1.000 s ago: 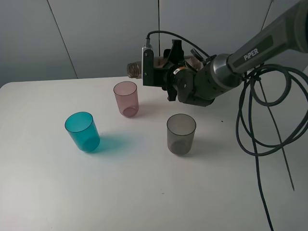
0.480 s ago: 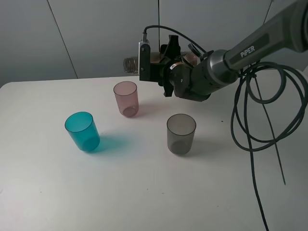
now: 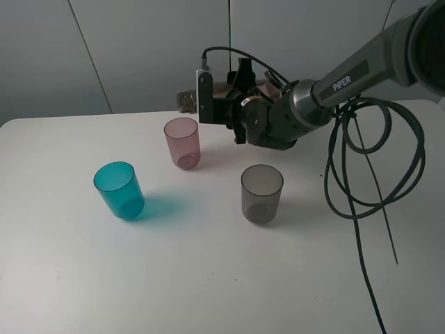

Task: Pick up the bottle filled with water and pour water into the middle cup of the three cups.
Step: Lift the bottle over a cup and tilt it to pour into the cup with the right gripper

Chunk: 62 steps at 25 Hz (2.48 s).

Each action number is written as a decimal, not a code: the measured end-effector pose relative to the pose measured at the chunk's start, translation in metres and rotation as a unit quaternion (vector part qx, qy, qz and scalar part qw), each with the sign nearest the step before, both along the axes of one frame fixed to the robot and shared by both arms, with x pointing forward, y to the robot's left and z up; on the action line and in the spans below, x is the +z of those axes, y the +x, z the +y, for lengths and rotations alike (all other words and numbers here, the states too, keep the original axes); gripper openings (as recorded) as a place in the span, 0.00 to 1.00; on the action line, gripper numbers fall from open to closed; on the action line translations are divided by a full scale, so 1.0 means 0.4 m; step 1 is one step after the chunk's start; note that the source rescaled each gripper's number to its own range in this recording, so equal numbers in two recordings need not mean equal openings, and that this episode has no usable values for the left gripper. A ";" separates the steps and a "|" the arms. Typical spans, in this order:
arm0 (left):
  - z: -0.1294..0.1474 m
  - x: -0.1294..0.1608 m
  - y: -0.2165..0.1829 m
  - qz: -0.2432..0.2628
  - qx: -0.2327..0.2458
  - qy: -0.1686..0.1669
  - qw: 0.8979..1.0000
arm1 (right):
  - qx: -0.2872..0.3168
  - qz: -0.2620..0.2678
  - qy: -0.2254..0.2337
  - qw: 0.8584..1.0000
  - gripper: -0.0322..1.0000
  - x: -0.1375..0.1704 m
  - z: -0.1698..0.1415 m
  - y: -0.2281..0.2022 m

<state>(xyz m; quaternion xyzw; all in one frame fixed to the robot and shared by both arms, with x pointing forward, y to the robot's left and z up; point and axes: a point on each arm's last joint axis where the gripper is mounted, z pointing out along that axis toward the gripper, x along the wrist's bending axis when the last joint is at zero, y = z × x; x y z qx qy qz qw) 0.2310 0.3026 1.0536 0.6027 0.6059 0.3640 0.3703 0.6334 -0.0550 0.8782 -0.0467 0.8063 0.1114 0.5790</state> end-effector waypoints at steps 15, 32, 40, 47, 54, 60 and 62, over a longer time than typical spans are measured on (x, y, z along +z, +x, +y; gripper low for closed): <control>0.000 0.000 0.000 0.000 0.000 0.000 1.000 | 0.024 -0.018 -0.073 0.997 0.03 0.000 0.000 0.000; 0.000 0.000 0.000 0.000 0.000 0.000 1.000 | 0.035 -0.046 -0.127 0.990 0.03 0.006 -0.002 0.002; 0.000 0.000 0.000 0.000 -0.001 0.002 1.000 | 0.034 -0.051 -0.128 0.990 0.03 0.008 -0.002 0.003; 0.000 0.000 0.000 0.000 -0.001 0.002 1.000 | 0.033 -0.058 -0.129 0.989 0.03 0.011 -0.002 0.004; 0.000 0.000 0.000 0.000 -0.001 0.002 1.000 | 0.035 -0.065 -0.131 0.989 0.03 0.014 -0.001 0.004; 0.000 0.000 0.000 0.000 -0.001 0.002 1.000 | 0.041 -0.083 -0.135 0.987 0.03 0.025 0.004 0.008; 0.000 0.000 0.000 0.000 -0.001 0.002 1.000 | 0.045 -0.089 -0.138 0.985 0.03 0.027 0.005 0.008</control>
